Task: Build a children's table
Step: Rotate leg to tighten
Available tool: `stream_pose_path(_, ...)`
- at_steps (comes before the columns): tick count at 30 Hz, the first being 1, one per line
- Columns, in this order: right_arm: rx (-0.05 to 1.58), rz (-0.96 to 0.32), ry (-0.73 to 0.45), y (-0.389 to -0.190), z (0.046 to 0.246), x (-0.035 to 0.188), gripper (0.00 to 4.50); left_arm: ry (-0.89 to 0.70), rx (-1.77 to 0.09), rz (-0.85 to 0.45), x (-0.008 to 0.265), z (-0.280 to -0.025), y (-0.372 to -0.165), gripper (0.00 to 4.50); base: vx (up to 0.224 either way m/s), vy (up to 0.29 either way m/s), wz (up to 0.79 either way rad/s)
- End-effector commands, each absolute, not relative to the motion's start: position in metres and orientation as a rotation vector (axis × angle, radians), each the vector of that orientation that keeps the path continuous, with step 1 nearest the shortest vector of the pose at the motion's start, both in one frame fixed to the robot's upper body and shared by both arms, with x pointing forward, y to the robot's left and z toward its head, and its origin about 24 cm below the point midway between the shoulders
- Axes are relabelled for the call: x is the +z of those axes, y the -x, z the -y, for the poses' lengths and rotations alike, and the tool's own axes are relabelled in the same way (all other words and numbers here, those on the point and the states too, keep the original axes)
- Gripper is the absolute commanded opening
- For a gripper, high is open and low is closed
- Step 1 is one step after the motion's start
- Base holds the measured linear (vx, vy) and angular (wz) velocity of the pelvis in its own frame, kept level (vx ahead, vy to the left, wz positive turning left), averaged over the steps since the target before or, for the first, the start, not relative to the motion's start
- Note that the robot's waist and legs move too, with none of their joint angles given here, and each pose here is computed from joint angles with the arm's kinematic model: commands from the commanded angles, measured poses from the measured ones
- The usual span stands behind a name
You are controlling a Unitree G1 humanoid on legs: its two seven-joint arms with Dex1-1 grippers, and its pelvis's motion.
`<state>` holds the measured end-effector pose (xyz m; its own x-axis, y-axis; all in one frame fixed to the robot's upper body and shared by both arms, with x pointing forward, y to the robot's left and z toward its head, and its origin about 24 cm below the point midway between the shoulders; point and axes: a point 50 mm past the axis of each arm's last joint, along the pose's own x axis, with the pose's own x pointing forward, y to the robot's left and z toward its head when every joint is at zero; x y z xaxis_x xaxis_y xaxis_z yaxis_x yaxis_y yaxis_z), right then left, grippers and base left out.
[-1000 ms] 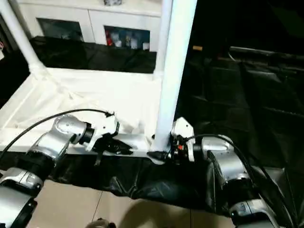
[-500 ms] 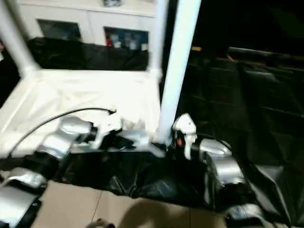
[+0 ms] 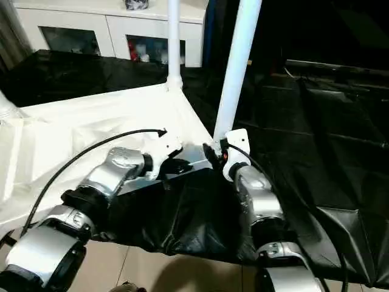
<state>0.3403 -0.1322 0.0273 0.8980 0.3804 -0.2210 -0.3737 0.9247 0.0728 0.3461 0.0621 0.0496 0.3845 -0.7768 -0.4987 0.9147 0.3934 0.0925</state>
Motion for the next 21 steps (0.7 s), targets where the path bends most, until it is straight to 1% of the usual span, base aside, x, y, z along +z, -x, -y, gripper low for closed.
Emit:
stream_pose_path(1,0.665,-0.263,-0.077,-0.327,0.077,0.021,3.49,-0.373,-1.239,-0.29,0.061,-0.026,-0.337,0.0,0.0,0.0,0.0)
stream_pose_path(2,0.665,-0.263,-0.077,-0.327,0.077,0.021,3.49,-0.373,-1.239,-0.29,0.061,-0.026,-0.337,0.0,0.0,0.0,0.0)
stream_pose_path(3,0.668,-0.262,-0.064,-0.327,0.078,0.021,3.79,-0.373,-1.246,-0.289,0.061,-0.026,-0.337,0.0,0.0,0.0,0.0)
stream_pose_path(4,0.696,-0.258,-0.037,-0.326,0.08,0.021,3.88,-0.373,-1.276,-0.284,0.061,-0.029,-0.335,0.0,0.0,0.0,0.0)
stream_pose_path(5,0.696,-0.258,-0.037,-0.326,0.08,0.021,3.92,-0.373,-1.276,-0.284,0.061,-0.029,-0.335,0.0,0.0,0.0,0.0)
stream_pose_path(7,0.785,-0.244,0.016,-0.324,0.089,0.024,3.92,-0.384,-1.341,-0.285,0.06,-0.038,-0.331,0.0,0.0,0.0,0.0)
stream_pose_path(8,0.805,-0.242,0.025,-0.323,0.091,0.024,3.92,-0.387,-1.353,-0.286,0.06,-0.04,-0.33,0.0,0.0,0.0,0.0)
stream_pose_path(9,0.872,-0.239,0.048,-0.32,0.097,0.025,3.92,-0.39,-1.385,-0.286,0.059,-0.046,-0.328,0.0,0.0,0.0,0.0)
stream_pose_path(10,0.872,-0.239,0.048,-0.32,0.097,0.025,3.92,-0.39,-1.385,-0.286,0.059,-0.046,-0.328,0.0,0.0,0.0,0.0)
stream_pose_path(12,0.976,-0.235,0.08,-0.314,0.107,0.027,3.92,-0.373,-1.435,-0.287,0.061,-0.057,-0.326,0.0,0.0,0.0,0.0)
stream_pose_path(15,1.02,-0.236,0.088,-0.312,0.11,0.028,3.92,-0.363,-1.456,-0.287,0.061,-0.061,-0.324,0.0,0.0,0.0,0.0)
stream_pose_path(18,1.162,-0.242,0.128,-0.302,0.121,0.031,3.92,-0.362,-1.514,-0.308,0.065,-0.076,-0.321,0.0,0.0,0.0,0.0)
stream_pose_path(19,1.172,-0.243,0.132,-0.301,0.122,0.032,3.92,-0.363,-1.518,-0.31,0.065,-0.077,-0.321,0.0,0.0,0.0,0.0)
stream_pose_path(20,1.227,-0.253,0.146,-0.296,0.126,0.032,3.92,-0.367,-1.535,-0.318,0.066,-0.082,-0.32,0.0,0.0,0.0,0.0)
stream_pose_path(21,1.227,-0.253,0.146,-0.296,0.126,0.032,3.92,-0.367,-1.535,-0.318,0.066,-0.082,-0.32,0.0,0.0,0.0,0.0)
